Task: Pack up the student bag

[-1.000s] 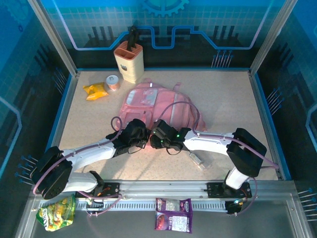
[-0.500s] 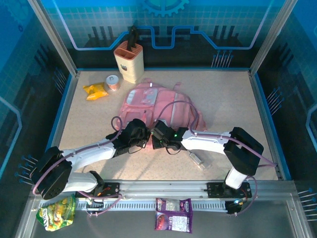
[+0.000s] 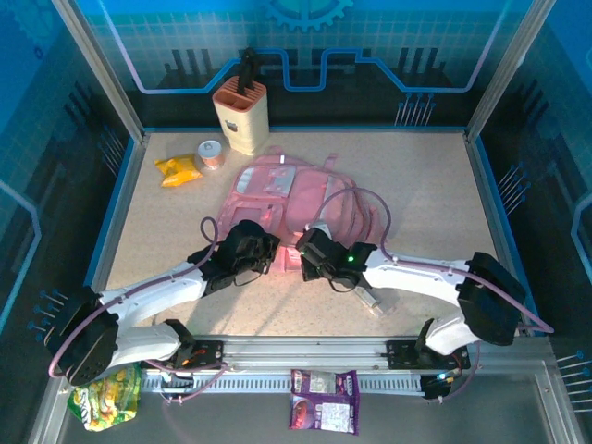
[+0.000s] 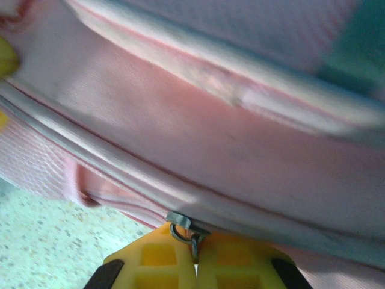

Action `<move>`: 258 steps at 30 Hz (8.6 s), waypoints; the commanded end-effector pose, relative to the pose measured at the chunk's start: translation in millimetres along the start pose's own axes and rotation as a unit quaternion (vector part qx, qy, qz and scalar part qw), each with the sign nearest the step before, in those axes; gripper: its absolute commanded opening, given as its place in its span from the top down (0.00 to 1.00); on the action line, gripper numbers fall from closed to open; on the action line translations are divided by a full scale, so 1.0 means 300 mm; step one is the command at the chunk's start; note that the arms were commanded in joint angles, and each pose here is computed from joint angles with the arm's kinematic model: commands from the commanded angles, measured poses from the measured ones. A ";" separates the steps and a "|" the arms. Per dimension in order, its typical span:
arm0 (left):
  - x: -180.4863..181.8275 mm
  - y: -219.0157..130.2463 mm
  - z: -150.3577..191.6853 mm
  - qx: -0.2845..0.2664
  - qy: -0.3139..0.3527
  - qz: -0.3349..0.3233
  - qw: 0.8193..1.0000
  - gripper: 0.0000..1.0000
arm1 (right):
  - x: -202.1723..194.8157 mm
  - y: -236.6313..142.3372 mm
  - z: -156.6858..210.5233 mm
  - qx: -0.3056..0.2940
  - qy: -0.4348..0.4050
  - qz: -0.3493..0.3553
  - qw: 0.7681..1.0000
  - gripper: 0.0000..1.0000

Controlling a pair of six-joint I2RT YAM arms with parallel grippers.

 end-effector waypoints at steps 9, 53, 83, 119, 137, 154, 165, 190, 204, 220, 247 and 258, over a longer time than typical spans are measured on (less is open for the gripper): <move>-0.006 -0.001 -0.014 0.001 0.013 0.003 1.000 1.00 | -0.089 -0.023 0.051 0.007 -0.043 0.006 0.999 1.00; -0.021 0.021 -0.072 -0.021 0.089 -0.043 0.995 1.00 | -0.193 0.032 -0.031 -0.010 -0.115 -0.056 0.992 0.93; -0.089 -0.023 -0.224 -0.026 0.160 -0.046 0.986 0.63 | 0.012 0.054 -0.060 0.050 -0.168 -0.088 0.981 1.00; 0.025 0.096 0.017 -0.096 0.029 -0.015 0.995 0.97 | 0.018 0.112 -0.042 0.064 -0.157 -0.085 0.982 0.78; -0.002 0.004 -0.069 -0.130 0.089 -0.046 0.986 1.00 | -0.121 0.030 -0.070 0.056 -0.132 0.018 0.990 1.00; -0.091 -0.103 -0.314 -0.097 0.151 -0.061 0.982 1.00 | -0.142 0.043 -0.043 0.071 -0.122 -0.034 0.989 1.00; -0.229 -0.066 -0.395 -0.054 0.180 -0.048 0.981 1.00 | 0.216 0.053 -0.124 0.045 -0.146 -0.152 0.976 1.00; 0.003 -0.080 -0.109 -0.019 0.022 -0.028 0.999 0.55 | 0.205 0.080 -0.088 0.053 -0.142 -0.139 0.979 1.00; 0.013 -0.003 -0.120 -0.082 0.003 -0.052 0.995 0.86 | 0.189 0.070 -0.103 0.043 -0.144 -0.120 0.981 1.00; -0.094 -0.145 -0.291 -0.109 0.084 -0.042 0.990 1.00 | -0.099 -0.008 -0.061 0.058 -0.113 -0.019 0.992 1.00; -0.090 -0.164 -0.312 -0.056 0.084 -0.051 0.994 0.55 | 0.072 0.093 -0.115 0.049 -0.136 -0.107 0.984 1.00; -0.009 -0.062 -0.155 -0.051 0.025 -0.053 0.997 0.52 | 0.086 0.107 -0.127 0.049 -0.137 -0.113 0.983 1.00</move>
Point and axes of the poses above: each hand's point on the last joint's axis, 136 mm out from that joint toward the fingers, its own y axis out along the fingers, its own x axis along the line the jaws close on, z = x × y, the point moved 6 cm from there along -y, back along the fingers, and after that the axes turned 9 degrees about -y, right-handed, at the moved point
